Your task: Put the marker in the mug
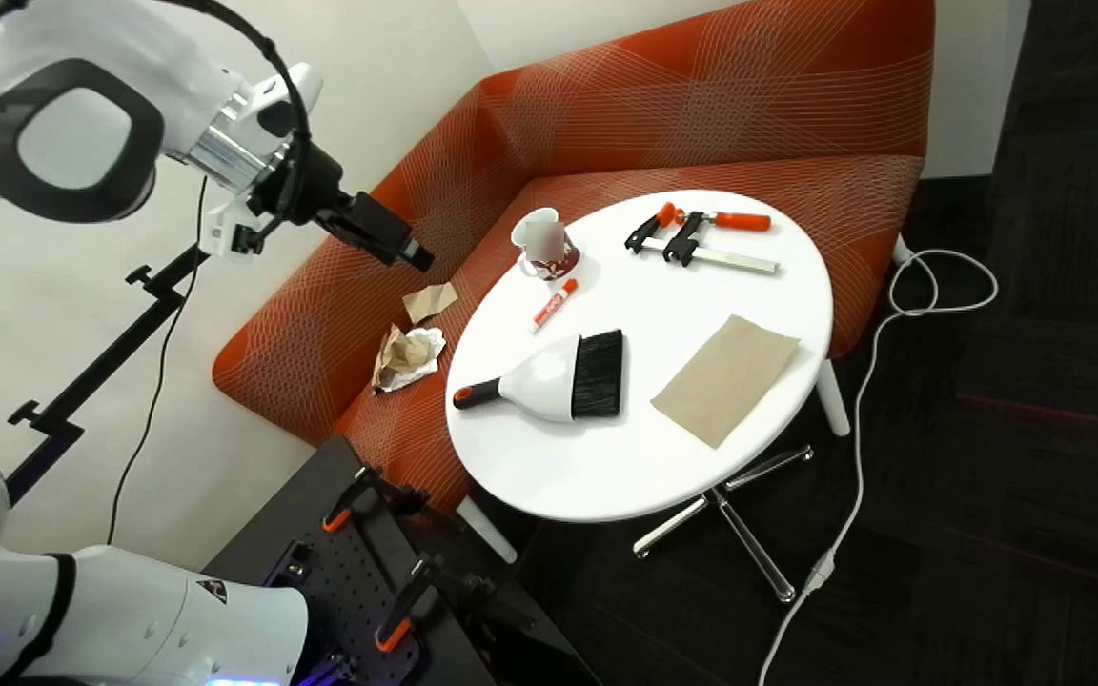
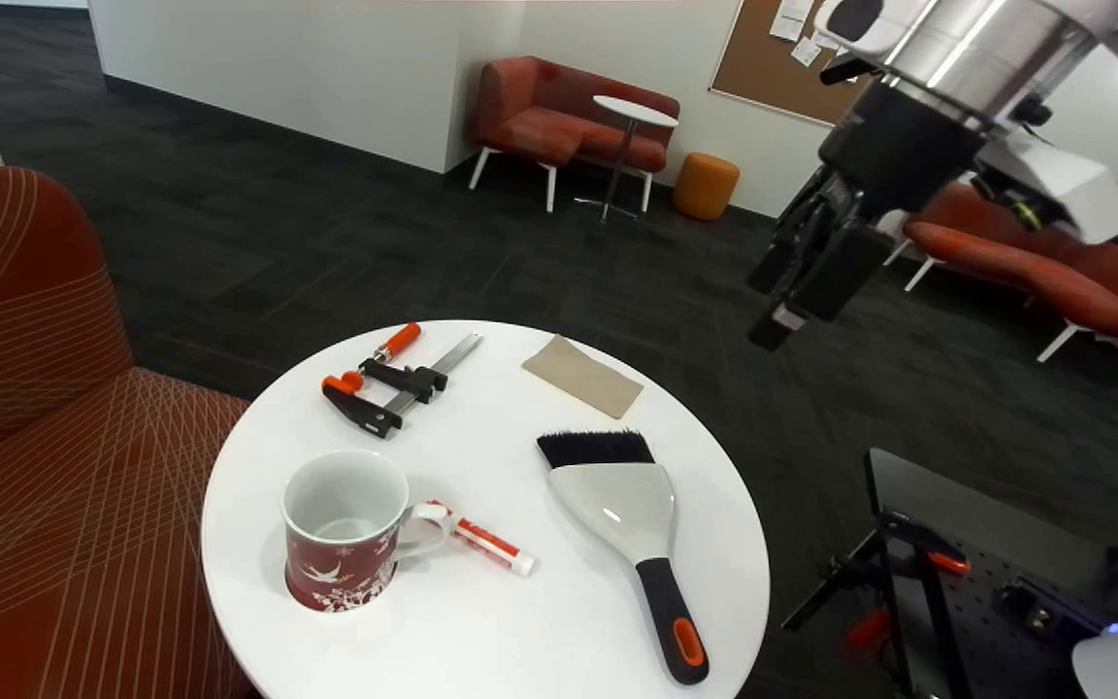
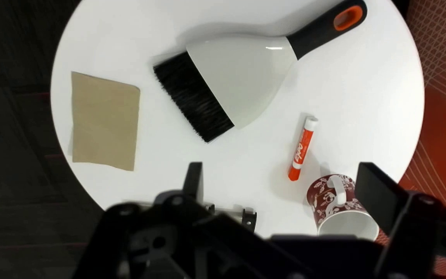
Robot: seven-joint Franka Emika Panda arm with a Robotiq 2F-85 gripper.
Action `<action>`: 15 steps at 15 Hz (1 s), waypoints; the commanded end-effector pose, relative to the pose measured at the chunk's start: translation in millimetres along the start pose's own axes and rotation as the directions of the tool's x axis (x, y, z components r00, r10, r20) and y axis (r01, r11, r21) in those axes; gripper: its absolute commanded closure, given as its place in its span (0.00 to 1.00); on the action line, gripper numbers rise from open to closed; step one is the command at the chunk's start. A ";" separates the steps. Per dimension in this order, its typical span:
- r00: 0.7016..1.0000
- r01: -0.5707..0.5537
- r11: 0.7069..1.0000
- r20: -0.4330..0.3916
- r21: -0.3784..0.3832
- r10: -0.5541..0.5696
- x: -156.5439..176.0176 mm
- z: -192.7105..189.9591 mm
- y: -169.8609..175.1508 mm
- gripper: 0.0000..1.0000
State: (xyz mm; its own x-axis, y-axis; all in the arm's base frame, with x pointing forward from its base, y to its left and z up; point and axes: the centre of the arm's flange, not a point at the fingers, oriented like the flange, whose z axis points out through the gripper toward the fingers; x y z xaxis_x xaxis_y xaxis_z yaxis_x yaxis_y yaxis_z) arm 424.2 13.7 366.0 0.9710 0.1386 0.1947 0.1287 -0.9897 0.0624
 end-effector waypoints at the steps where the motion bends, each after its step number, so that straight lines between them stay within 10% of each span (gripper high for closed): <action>1: 0.999 -0.043 0.999 0.003 0.009 0.043 56.0 37.5 -15.3 0.00; 8: 0.996 -0.094 0.995 0.001 0.032 0.094 109.2 83.1 -50.9 0.00; 15: 0.997 -0.072 0.997 0.027 0.029 0.071 87.7 80.4 -40.2 0.00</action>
State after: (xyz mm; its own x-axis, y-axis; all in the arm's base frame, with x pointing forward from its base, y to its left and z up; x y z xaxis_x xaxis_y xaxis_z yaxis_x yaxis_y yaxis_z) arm 520.3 62.9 301.9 0.9828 0.0671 0.1721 0.0646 -0.9977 0.0200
